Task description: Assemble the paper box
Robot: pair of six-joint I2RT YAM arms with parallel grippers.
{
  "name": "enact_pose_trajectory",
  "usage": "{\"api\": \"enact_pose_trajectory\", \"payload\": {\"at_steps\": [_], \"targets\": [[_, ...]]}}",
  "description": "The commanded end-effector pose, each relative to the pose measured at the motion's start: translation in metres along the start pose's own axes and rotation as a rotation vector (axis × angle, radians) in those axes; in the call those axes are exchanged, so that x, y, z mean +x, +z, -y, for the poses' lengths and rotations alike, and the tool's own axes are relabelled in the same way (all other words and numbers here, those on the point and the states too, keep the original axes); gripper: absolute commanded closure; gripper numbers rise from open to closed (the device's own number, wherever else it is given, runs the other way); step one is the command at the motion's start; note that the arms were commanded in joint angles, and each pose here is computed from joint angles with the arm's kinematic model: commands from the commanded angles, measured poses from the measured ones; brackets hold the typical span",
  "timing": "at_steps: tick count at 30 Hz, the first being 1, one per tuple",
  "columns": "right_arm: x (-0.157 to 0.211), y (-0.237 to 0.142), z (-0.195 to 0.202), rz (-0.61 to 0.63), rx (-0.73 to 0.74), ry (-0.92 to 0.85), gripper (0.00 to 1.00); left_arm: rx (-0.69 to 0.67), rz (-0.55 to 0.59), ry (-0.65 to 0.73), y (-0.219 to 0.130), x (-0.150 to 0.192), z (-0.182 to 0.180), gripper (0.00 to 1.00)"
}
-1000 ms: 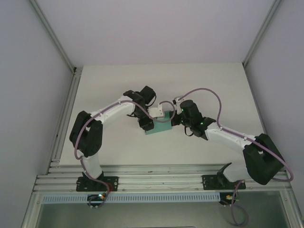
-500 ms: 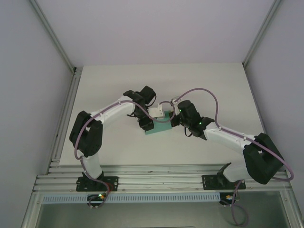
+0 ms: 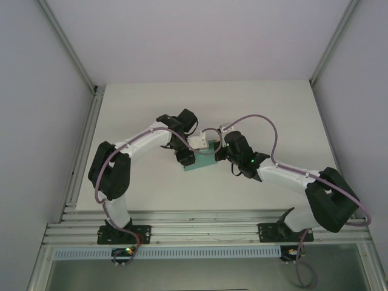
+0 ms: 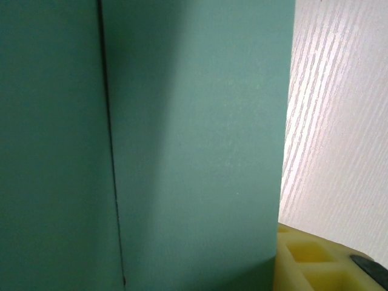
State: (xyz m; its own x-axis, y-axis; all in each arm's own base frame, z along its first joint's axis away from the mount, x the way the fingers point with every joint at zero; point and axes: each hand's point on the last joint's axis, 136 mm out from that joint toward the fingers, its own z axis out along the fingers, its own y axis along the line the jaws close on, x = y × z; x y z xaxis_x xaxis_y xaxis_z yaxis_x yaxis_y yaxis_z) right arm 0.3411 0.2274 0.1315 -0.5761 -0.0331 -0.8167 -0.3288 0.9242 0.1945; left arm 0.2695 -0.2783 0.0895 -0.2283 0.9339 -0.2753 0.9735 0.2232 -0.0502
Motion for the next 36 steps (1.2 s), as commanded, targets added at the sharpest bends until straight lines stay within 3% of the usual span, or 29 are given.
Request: {"api": "enact_pose_trajectory", "payload": {"at_steps": [1, 9, 13, 20, 25, 31, 36], "targets": [[0.1, -0.011, 0.003, -0.351, 0.028, 0.047, 1.0, -0.01, 0.104, 0.042, -0.001, -0.03, -0.002, 0.57], [0.079, -0.029, 0.008, -0.399, 0.137, 0.039, 1.0, -0.019, 0.091, 0.055, 0.0, -0.03, -0.001, 0.57], [0.091, -0.021, 0.005, -0.393, 0.103, 0.038, 1.0, -0.015, 0.098, 0.057, 0.001, -0.03, 0.001, 0.57], [0.098, -0.007, 0.005, -0.246, 0.035, 0.016, 1.0, -0.019, 0.101, 0.061, 0.001, -0.03, 0.0, 0.57], [0.105, -0.012, 0.01, -0.264, 0.047, -0.03, 1.0, -0.021, 0.106, 0.067, -0.001, -0.03, 0.001, 0.57], [0.114, -0.016, 0.004, -0.193, -0.039, -0.078, 1.0, -0.023, 0.122, 0.071, -0.003, -0.032, 0.002, 0.55], [0.11, -0.016, 0.009, -0.212, 0.008, -0.053, 1.0, -0.024, 0.133, 0.072, -0.006, -0.035, 0.002, 0.55]]}}
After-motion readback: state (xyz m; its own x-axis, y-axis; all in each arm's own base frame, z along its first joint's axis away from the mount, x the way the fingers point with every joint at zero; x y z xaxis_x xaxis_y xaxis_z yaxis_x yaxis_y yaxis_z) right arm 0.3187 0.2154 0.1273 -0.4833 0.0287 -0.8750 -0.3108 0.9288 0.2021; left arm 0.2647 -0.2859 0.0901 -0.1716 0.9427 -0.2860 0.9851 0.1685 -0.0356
